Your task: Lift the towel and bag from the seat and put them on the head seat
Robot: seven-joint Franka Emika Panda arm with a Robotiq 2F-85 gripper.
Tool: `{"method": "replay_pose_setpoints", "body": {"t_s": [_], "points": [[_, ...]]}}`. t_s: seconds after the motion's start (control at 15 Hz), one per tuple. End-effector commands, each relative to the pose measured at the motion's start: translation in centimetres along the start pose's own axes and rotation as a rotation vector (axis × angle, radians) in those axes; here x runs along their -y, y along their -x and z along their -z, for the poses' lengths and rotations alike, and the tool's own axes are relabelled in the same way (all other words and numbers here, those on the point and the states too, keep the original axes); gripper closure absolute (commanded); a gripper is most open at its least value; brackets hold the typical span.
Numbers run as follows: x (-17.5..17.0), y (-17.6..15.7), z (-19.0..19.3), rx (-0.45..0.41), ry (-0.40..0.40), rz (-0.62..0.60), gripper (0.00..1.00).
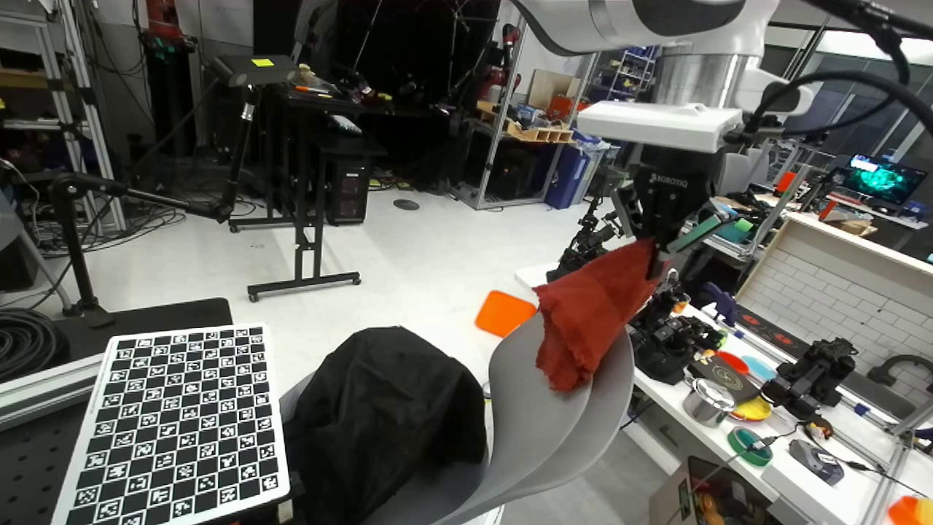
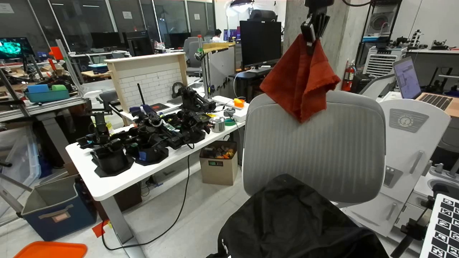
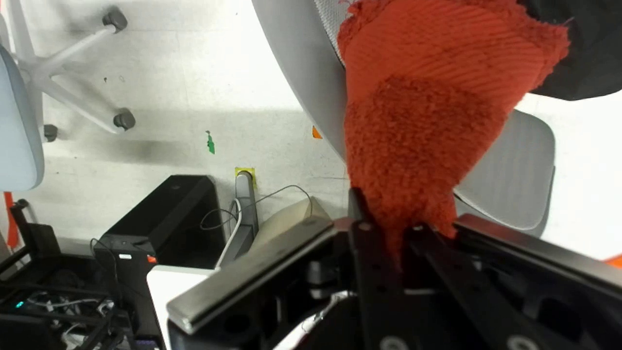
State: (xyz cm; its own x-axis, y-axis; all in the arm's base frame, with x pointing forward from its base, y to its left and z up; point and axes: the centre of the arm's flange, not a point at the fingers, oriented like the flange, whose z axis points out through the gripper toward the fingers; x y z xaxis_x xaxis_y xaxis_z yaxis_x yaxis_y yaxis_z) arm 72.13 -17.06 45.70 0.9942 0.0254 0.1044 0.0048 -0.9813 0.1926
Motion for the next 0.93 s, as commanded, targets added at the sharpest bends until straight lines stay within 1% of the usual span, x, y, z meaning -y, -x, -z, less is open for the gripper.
{"method": "replay_pose_setpoints", "body": {"t_s": [0.0, 0.13, 0.33, 0.6, 0.73, 0.87], "points": [[-2.1, -1.5, -4.0, 0.063, -0.036, -0.037, 0.99], [-3.8, -1.4, -7.1, 0.099, -0.047, -0.066, 0.99], [-7.3, -0.9, -9.8, 0.126, -0.060, -0.116, 0.99], [-11.8, -0.2, -9.9, 0.124, -0.078, -0.188, 0.99], [-12.7, -0.1, -9.7, 0.122, -0.084, -0.204, 0.99], [-12.3, -0.2, -10.1, 0.128, -0.087, -0.203, 0.99]]}}
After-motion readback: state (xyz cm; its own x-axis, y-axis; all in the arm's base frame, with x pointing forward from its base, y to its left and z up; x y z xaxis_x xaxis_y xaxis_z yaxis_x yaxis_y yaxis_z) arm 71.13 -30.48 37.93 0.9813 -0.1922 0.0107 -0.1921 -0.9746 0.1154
